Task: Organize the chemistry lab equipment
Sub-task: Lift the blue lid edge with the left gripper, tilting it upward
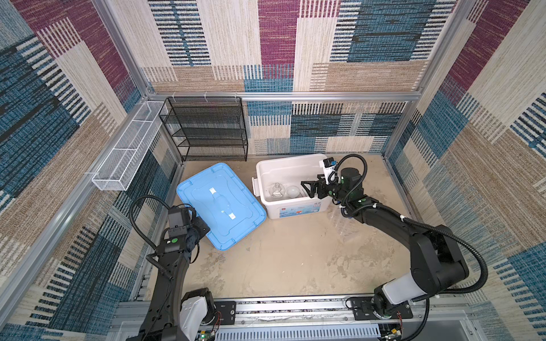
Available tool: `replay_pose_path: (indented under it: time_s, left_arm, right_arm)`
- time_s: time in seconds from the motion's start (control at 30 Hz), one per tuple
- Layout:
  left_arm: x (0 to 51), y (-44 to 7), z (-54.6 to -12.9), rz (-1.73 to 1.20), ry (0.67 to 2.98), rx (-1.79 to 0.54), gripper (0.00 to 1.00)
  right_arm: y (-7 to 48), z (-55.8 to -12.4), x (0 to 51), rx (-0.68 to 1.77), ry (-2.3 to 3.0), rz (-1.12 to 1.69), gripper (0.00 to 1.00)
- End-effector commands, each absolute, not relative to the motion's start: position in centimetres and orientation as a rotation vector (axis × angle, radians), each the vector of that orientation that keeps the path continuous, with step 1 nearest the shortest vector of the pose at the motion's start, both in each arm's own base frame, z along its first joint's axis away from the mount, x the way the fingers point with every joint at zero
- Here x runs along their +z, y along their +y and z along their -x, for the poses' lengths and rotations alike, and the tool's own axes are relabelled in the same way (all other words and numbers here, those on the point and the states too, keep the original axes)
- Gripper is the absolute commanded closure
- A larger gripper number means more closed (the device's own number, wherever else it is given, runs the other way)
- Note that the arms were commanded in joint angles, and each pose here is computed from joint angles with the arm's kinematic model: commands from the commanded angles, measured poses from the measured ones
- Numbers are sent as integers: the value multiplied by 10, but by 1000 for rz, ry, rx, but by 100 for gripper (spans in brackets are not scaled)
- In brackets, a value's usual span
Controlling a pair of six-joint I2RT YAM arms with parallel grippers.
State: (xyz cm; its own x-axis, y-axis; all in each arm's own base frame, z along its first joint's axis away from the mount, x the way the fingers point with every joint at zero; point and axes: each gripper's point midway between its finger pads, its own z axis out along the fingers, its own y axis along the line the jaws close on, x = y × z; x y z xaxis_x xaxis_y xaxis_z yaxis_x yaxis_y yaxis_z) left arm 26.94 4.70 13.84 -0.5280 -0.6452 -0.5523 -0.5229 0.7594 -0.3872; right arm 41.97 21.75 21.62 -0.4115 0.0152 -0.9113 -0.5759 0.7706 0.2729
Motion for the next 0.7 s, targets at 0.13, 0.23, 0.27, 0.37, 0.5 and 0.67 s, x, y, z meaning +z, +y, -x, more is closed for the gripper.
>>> replay_pose_path:
  time_s: [0.13, 0.23, 0.27, 0.37, 0.5, 0.67]
  left_arm:
    - [168, 62, -256, 900, 2154, -127, 100]
    - [177, 64, -251, 899, 2116, -116, 100]
    - [182, 63, -250, 894, 2099, -120, 100]
    - [190, 59, -248, 868, 2085, -147, 100]
    - [200, 57, -243, 847, 2065, -151, 100]
    - [210, 57, -239, 833, 2027, -150, 100]
  right_arm:
    - [222, -422, 227, 719, 1869, 441, 1]
    - [223, -421, 230, 725, 1859, 445, 1]
    - [223, -420, 230, 727, 1859, 445, 1]
    - [225, -420, 232, 737, 1856, 447, 1]
    - [227, -420, 233, 756, 1855, 456, 1]
    - [234, -417, 235, 798, 1842, 492, 1]
